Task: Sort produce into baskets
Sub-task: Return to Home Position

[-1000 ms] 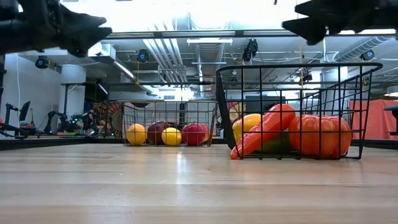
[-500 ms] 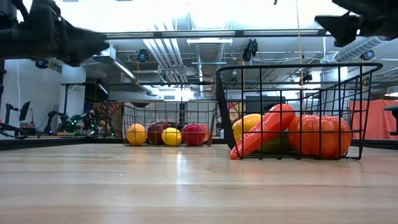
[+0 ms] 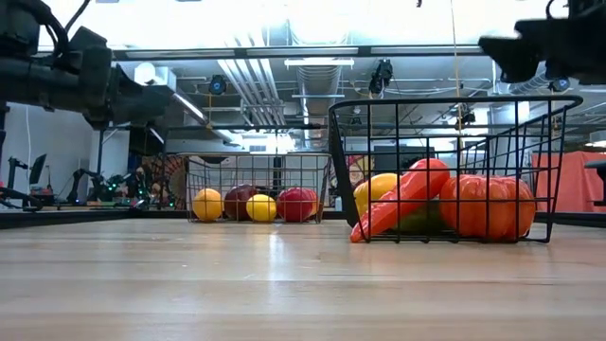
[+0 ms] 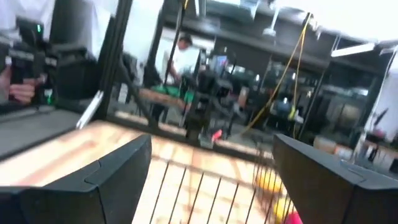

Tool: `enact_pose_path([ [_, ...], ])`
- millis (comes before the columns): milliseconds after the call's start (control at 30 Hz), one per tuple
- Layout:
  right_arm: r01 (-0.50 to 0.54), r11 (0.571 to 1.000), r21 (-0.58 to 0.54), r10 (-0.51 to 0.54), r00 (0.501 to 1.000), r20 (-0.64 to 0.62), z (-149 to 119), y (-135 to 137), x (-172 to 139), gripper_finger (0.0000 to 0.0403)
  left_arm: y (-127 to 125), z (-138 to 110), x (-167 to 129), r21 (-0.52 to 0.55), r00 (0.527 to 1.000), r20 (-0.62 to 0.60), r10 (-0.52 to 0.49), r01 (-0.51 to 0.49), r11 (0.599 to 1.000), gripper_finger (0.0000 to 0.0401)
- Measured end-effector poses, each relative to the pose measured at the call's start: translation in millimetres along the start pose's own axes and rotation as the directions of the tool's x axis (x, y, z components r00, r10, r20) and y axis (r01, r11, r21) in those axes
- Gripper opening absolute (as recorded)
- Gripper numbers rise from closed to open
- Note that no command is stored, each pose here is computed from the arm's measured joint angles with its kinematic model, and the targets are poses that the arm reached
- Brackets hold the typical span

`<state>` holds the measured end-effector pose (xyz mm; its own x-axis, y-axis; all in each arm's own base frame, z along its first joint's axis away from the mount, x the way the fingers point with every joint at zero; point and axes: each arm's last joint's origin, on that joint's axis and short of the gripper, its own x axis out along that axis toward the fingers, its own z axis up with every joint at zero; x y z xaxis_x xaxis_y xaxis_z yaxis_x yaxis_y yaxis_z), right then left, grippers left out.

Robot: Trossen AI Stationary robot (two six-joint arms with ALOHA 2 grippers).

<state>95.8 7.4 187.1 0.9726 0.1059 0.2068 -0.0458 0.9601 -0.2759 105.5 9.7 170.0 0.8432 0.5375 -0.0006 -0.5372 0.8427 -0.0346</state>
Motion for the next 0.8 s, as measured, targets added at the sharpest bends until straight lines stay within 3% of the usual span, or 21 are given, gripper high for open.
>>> enact_pose_path([
  [100,-0.001,1.0,0.006,0.002,0.998,-0.062,-6,1,0,0.0325,0,-1,0,0.006,1.0,-0.008,0.004,-0.003,1.0,0.0231],
  [300,-0.004,0.993,0.119,0.02,0.991,-0.131,-12,3,0,0.0325,0,-2,1,0.012,1.0,-0.017,0.004,-0.004,1.0,0.0231],
  [567,0.01,0.975,0.223,0.021,0.99,-0.136,-13,3,1,0.0325,-1,-2,1,0.013,1.0,-0.018,0.005,-0.004,1.0,0.0231],
  [800,0.01,0.974,0.226,0.021,0.99,-0.136,-13,3,1,0.0325,-1,-1,1,0.013,1.0,-0.017,0.005,-0.005,1.0,0.0231],
])
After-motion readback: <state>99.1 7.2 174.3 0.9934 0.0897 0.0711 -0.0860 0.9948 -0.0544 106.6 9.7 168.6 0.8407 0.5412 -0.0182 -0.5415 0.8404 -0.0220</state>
